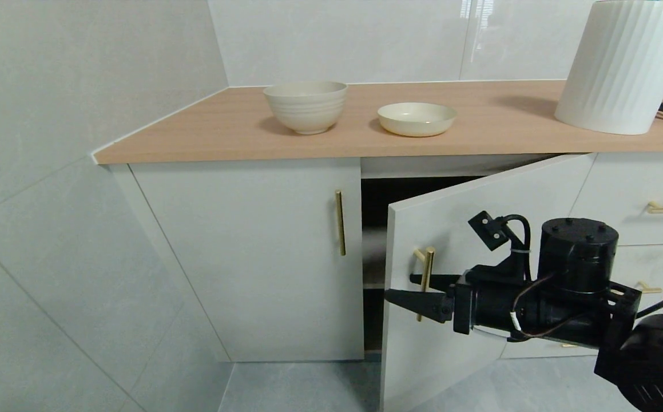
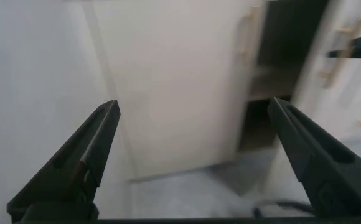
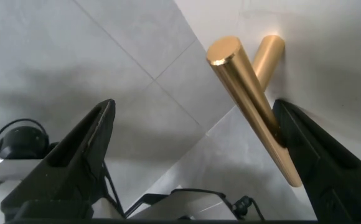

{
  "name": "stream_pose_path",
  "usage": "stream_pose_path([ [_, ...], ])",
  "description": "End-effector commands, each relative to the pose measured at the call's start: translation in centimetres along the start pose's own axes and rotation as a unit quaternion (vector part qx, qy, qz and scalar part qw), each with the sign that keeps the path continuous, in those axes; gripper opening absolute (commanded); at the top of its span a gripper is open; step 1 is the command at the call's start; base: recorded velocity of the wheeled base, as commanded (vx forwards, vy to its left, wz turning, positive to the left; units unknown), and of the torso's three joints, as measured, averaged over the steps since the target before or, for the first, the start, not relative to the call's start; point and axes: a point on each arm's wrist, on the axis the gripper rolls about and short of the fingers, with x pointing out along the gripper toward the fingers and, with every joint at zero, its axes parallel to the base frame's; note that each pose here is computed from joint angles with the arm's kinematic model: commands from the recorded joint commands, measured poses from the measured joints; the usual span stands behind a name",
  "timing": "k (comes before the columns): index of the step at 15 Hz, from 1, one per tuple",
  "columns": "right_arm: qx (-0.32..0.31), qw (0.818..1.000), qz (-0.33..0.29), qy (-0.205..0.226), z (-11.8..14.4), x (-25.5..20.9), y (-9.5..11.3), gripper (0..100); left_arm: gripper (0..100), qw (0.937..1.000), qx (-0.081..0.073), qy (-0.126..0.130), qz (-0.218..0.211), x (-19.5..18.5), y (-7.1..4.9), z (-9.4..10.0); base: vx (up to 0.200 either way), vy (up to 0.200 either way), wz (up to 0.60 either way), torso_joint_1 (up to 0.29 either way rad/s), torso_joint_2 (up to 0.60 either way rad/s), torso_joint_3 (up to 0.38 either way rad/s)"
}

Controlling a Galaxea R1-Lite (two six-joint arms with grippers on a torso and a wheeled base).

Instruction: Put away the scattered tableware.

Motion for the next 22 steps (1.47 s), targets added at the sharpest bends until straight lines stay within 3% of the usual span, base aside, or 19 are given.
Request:
stream_pose_path([
  [1,-0.007,1.000,0.004,-0.011,0.0,-1.3,0.9,100,100,0.9910,-0.031,0.111,-0.068,8.0,1.4,6.2,0.000,0.000,0.00,0.000,0.00,0.000],
  [2,-0.007,1.000,0.005,-0.011,-0.1,-1.5,1.0,100,100,0.9895,-0.034,0.121,-0.071,9.6,1.8,6.8,0.000,0.000,0.00,0.000,0.00,0.000],
  [3,-0.007,1.000,0.005,-0.011,-0.1,-1.8,1.2,100,0,0.9863,-0.036,0.135,-0.088,13.6,2.2,7.5,0.000,0.000,0.00,0.000,0.00,0.000],
  [5,-0.007,1.000,0.004,-0.011,-0.2,-2.0,1.3,100,0,0.9842,-0.036,0.141,-0.100,16.8,2.4,7.5,0.000,0.000,0.00,0.000,0.00,0.000],
  [8,-0.003,1.000,0.001,-0.006,-0.6,-2.4,1.3,100,0,0.9811,-0.033,0.140,-0.129,23.4,2.1,5.3,0.000,0.000,0.00,0.000,0.00,0.000],
  [10,-0.003,1.000,0.000,-0.007,-0.9,-2.8,1.4,100,0,0.9771,-0.048,0.137,-0.156,25.6,0.6,3.6,0.000,0.000,0.00,0.000,0.00,0.000],
  [11,-0.005,1.000,0.002,-0.012,-0.9,-3.1,1.6,100,0,0.9682,-0.088,0.126,-0.197,26.8,-1.6,3.0,0.000,0.000,0.00,0.000,0.00,0.000],
  [12,-0.006,1.000,0.002,-0.012,-0.9,-3.1,1.6,100,0,0.9552,-0.127,0.134,-0.232,27.4,-3.4,2.6,0.000,0.000,0.00,0.000,0.00,0.000],
  [13,-0.006,1.000,0.002,-0.012,-0.9,-3.2,1.6,100,0,0.9438,-0.147,0.144,-0.258,28.0,-4.7,2.0,0.000,0.000,0.00,0.000,0.00,0.000],
  [14,-0.006,1.000,0.002,-0.013,-0.9,-3.3,1.7,100,0,0.9316,-0.154,0.159,-0.288,29.4,-6.4,0.2,0.000,0.000,0.00,0.000,0.00,0.000],
  [17,-0.007,1.000,0.002,-0.012,-1.0,-3.5,1.8,100,0,0.9203,-0.148,0.156,-0.327,32.1,-9.9,-3.9,0.000,0.000,0.00,0.000,0.00,0.000],
  [20,-0.007,1.000,0.002,-0.012,-1.1,-3.6,1.8,100,0,0.9133,-0.146,0.146,-0.351,32.3,-11.5,-5.1,0.000,0.000,0.00,0.000,0.00,0.000],
  [22,-0.007,1.000,0.002,-0.012,-1.1,-3.5,1.8,100,0,0.9041,-0.143,0.151,-0.373,32.0,-13.0,-5.4,0.000,0.000,0.00,0.000,0.00,0.000],
])
